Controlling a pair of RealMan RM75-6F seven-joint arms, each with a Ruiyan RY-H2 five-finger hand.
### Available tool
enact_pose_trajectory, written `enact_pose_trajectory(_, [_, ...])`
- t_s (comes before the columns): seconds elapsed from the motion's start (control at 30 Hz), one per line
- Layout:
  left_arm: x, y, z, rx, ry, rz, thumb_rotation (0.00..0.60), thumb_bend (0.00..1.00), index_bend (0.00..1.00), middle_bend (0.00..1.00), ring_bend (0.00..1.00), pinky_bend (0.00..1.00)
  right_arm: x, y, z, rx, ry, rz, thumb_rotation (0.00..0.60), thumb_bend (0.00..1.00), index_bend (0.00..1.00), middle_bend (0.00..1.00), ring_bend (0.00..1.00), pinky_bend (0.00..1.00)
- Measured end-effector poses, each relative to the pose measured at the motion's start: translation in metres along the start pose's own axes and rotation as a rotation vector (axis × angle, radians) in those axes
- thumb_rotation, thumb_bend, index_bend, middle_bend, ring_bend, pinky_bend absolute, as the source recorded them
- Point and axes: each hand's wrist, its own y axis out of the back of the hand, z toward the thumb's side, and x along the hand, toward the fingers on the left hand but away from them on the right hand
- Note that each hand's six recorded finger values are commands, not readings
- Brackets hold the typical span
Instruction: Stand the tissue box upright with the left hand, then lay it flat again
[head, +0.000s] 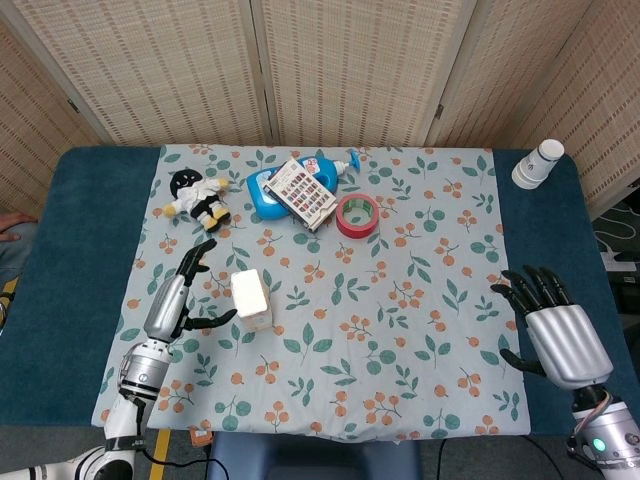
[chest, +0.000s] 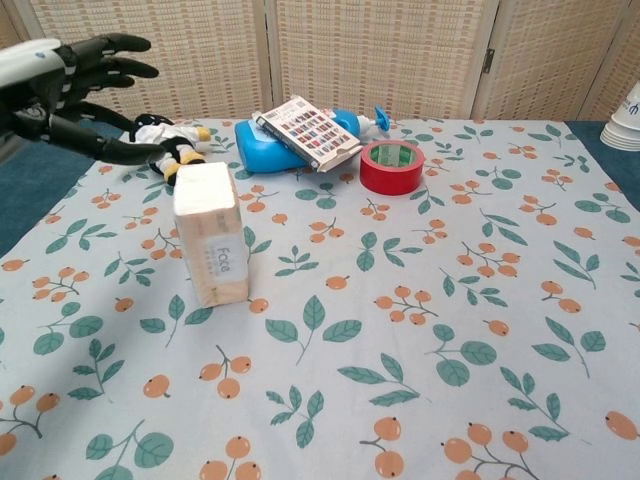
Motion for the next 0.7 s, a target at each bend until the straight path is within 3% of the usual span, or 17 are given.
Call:
enact_pose_trajectory(0.17, [0.005,0.009,0.033,0.238,0.044,-0.049,0.600,0.17,0.00,0.08,0.00,0.07,0.001,0.000,0.001,-0.001,0.001,0.004,0.600,0.11,0.20,0.11,0.00,0.07])
enact_pose_trajectory(0.4, [0.015,-0.009,0.063,0.610,0.157,-0.238,0.600,0.15,0.00,0.05,0.00,0.06,0.002,0.004,0.000,-0.008,-0.001,-0.005,0.600,0.11,0.20,0.11,0.00,0.07])
enact_pose_trajectory(0.5, [0.016,-0.020,0.077,0.710,0.194,-0.308,0.600,0.15,0.00,0.05,0.00,0.06,0.002,0.006,-0.001,-0.014,-0.004,-0.007,0.600,0.11,0.20,0.11,0.00,0.07])
enact_pose_trajectory(0.7, [0.016,-0.041,0.105,0.798,0.236,-0.338,0.600,0.15,0.00,0.07,0.00,0.07,0.003,0.009,-0.003,-0.026,-0.004,-0.013,0.600,0.11,0.20,0.11,0.00,0.07])
